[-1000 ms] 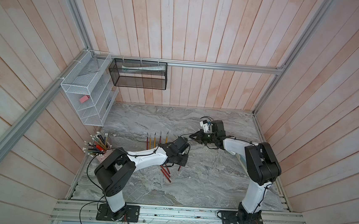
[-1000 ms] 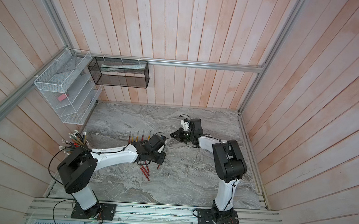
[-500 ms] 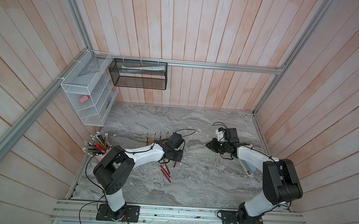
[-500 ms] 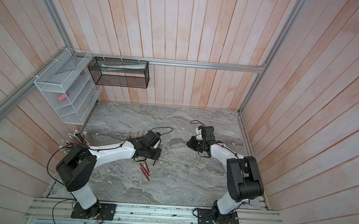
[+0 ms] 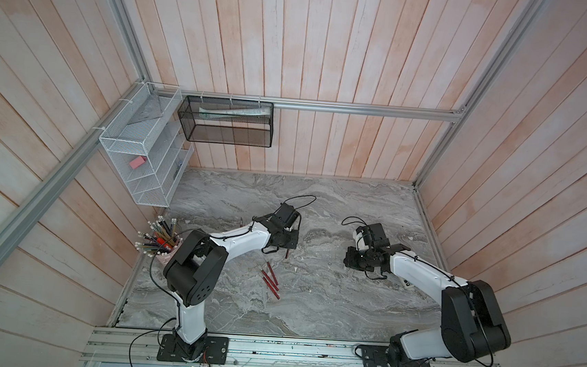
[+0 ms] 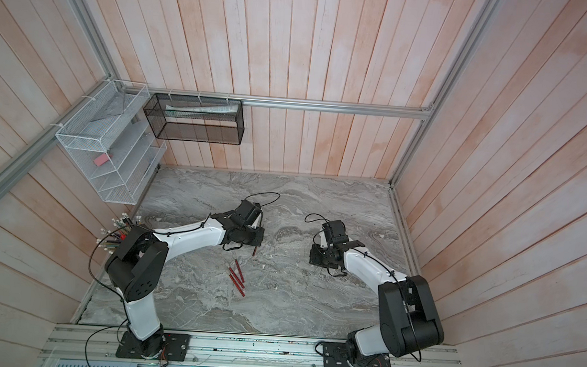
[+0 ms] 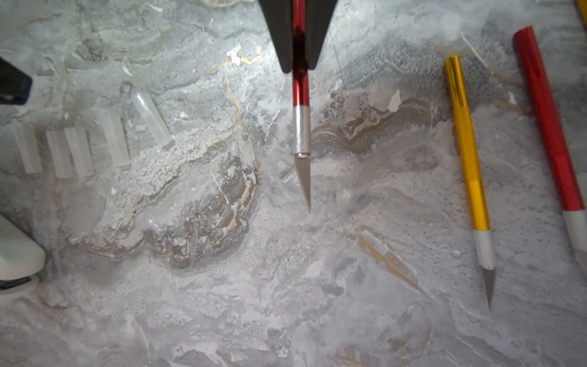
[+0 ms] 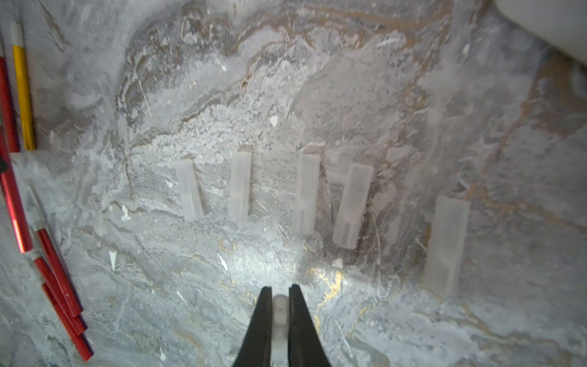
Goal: Remove protective caps from carving knives
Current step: Place the protective sleeve at the center of the board, then place the carving knife at the center of the board, then pick up the carving knife from the center of the board, then adjust the carving knife at the center of the board.
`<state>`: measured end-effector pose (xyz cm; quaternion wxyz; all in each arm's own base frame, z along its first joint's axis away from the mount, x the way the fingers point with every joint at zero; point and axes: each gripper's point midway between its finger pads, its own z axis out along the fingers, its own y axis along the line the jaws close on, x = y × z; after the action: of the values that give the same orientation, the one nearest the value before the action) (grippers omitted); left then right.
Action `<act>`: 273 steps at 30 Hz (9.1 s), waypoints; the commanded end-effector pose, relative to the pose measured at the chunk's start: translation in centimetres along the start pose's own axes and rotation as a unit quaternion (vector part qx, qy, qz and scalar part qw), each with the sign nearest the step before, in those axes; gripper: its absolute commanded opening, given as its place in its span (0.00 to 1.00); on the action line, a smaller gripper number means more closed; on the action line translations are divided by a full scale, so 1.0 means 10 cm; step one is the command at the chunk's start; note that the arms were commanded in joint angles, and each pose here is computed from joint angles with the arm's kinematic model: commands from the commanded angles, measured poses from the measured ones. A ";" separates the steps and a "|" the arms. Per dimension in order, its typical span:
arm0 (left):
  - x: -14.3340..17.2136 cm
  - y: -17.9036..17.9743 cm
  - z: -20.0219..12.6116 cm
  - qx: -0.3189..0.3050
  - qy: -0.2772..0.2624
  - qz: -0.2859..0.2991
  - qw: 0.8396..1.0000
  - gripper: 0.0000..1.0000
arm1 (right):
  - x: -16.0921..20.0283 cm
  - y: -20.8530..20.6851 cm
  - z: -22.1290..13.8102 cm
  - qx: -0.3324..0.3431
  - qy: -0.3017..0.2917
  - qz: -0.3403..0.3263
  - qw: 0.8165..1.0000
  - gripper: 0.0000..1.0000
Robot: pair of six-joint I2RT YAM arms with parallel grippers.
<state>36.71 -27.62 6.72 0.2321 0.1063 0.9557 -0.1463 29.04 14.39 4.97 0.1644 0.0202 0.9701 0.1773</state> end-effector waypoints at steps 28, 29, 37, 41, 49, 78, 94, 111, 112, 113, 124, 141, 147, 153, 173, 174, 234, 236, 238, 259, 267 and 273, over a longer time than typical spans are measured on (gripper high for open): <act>-0.32 0.38 0.36 -0.053 0.011 0.007 0.998 0.00 | 0.09 -0.03 0.08 0.008 0.012 -0.006 1.000 0.26; -0.33 0.39 0.37 -0.056 0.010 0.008 0.998 0.00 | 0.08 -0.02 0.06 0.007 0.008 -0.006 1.000 0.26; -0.43 0.55 0.50 -0.081 0.013 0.003 0.997 0.00 | -0.04 0.08 -0.16 -0.005 -0.021 -0.008 1.000 0.26; -0.44 0.61 0.57 -0.087 0.018 -0.002 0.996 0.00 | -0.07 0.11 -0.22 -0.011 -0.030 -0.009 0.999 0.27; -0.47 0.68 0.64 -0.097 0.021 -0.004 0.995 0.09 | -0.06 0.12 -0.21 -0.014 -0.029 -0.008 0.999 0.27; -0.80 0.53 -0.09 -0.087 -0.045 -0.015 0.995 0.23 | -0.05 0.16 -0.21 -0.024 -0.029 -0.005 0.999 0.29; 0.36 0.55 -0.65 -0.104 -0.005 -0.062 0.993 0.29 | -0.02 0.72 -0.08 -0.062 -0.018 -0.072 0.995 0.23; 0.96 0.30 -0.43 -0.049 0.035 -0.096 0.994 0.30 | 0.05 0.80 -0.02 -0.064 -0.004 -0.092 0.994 0.23; 0.97 0.30 -0.41 -0.047 0.037 -0.097 0.993 0.30 | 0.05 0.81 -0.02 -0.064 -0.005 -0.093 0.994 0.23; 0.98 0.30 -0.40 -0.048 0.040 -0.097 0.993 0.30 | 0.05 0.80 -0.02 -0.062 -0.005 -0.093 0.994 0.23; 1.06 0.34 -0.39 -0.060 0.049 -0.104 0.992 0.30 | 0.04 0.80 0.00 -0.059 -0.002 -0.099 0.993 0.23; 1.19 0.45 -0.24 -0.090 0.071 -0.111 0.987 0.30 | 0.05 0.78 0.02 -0.055 0.001 -0.103 0.993 0.24; 1.18 0.48 -0.24 -0.097 0.070 -0.108 0.987 0.30 | 0.04 0.77 0.02 -0.053 -0.001 -0.103 0.993 0.24; 1.22 0.49 -0.17 -0.100 0.079 -0.105 0.986 0.30 | 0.06 0.76 0.04 -0.053 0.000 -0.101 0.993 0.24; 1.15 0.25 -0.05 -0.056 0.081 -0.087 0.991 0.07 | 0.04 0.64 0.05 -0.045 -0.002 -0.092 0.995 0.24; 1.15 0.23 -0.03 -0.054 0.082 -0.086 0.991 0.06 | 0.04 0.63 0.06 -0.045 -0.002 -0.091 0.995 0.24; -0.67 1.08 -1.79 0.034 -0.179 -0.180 0.967 0.00 | 2.76 3.22 0.98 -0.223 0.174 -0.624 0.728 0.00; -0.68 1.07 -1.79 0.038 -0.179 -0.178 0.967 0.00 | 2.74 3.23 0.98 -0.222 0.171 -0.623 0.731 0.00; -0.68 1.06 -1.78 0.041 -0.177 -0.178 0.967 0.00 | 2.71 3.24 0.95 -0.225 0.166 -0.620 0.733 0.00; -0.66 0.99 -1.51 0.065 -0.152 -0.179 0.970 0.00 | 1.97 3.01 -0.15 -0.358 0.065 -0.456 0.812 0.00; -0.66 1.00 -1.47 0.062 -0.144 -0.180 0.971 0.00 | 2.64 2.88 0.05 -0.293 0.166 -0.534 0.776 0.00; -0.65 0.95 -1.49 0.066 -0.146 -0.175 0.972 0.00 | 2.45 2.96 -0.05 -0.290 0.116 -0.533 0.786 0.00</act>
<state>38.85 -14.09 19.51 0.3234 -0.0855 0.9077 -0.2534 3.81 44.75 6.95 0.0883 -0.5752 0.7351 0.3478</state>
